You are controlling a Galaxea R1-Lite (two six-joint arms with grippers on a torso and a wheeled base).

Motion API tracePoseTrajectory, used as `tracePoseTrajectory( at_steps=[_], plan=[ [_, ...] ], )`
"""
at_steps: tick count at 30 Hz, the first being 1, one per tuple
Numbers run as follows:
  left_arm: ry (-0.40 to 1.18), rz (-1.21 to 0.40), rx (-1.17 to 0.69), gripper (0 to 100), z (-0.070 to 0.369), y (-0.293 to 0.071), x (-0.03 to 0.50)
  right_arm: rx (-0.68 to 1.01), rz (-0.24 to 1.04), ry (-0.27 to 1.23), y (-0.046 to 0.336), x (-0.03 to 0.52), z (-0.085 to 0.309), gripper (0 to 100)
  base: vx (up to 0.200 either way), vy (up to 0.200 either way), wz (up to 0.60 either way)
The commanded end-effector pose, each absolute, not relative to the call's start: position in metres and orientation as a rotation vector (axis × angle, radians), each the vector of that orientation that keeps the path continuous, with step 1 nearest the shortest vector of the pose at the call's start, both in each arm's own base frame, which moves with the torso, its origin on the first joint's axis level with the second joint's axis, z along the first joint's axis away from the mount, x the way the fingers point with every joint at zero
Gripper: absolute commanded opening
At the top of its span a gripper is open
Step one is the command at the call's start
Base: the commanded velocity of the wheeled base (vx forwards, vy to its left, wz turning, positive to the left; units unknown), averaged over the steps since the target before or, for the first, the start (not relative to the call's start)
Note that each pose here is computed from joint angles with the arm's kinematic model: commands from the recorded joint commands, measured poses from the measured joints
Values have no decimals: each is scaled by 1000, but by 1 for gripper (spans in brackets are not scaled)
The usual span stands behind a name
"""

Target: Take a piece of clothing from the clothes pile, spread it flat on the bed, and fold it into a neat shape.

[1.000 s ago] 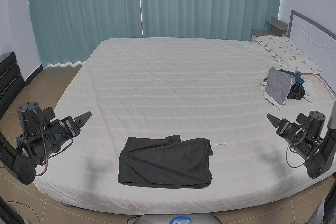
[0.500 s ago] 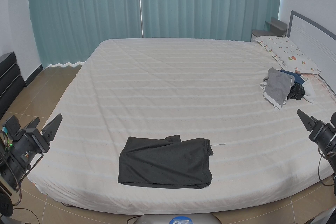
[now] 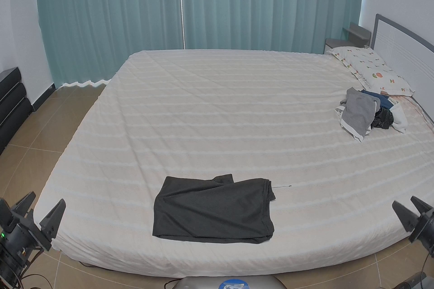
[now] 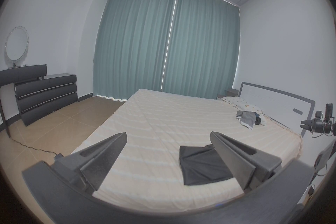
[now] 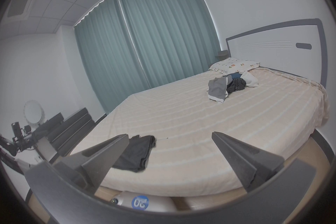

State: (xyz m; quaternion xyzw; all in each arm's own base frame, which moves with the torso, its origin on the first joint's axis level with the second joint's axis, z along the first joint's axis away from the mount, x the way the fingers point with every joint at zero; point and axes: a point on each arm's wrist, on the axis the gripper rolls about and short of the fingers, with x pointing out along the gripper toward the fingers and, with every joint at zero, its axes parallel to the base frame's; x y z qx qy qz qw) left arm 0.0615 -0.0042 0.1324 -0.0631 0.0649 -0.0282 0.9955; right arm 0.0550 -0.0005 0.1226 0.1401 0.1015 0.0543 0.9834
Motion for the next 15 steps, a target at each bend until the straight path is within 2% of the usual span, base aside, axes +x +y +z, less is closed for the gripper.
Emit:
tracePoseTrajectory(
  at_steps=[1,5,10,15],
  plan=[
    [8,-1,-9,100,98,2,-9,153,295,68,5,-21,82,100,0,0,0],
    [-34,61,42,100,81,1,-23,153,239,42,5,-29,85,100,0,0,0],
    [-38,91,3,100,80,2,-23,134,31,25,1,-28,85,100,0,0,0],
    [-36,60,17,100,80,1,-23,41,-13,15,0,-26,81,100,0,0,0]
  ],
)
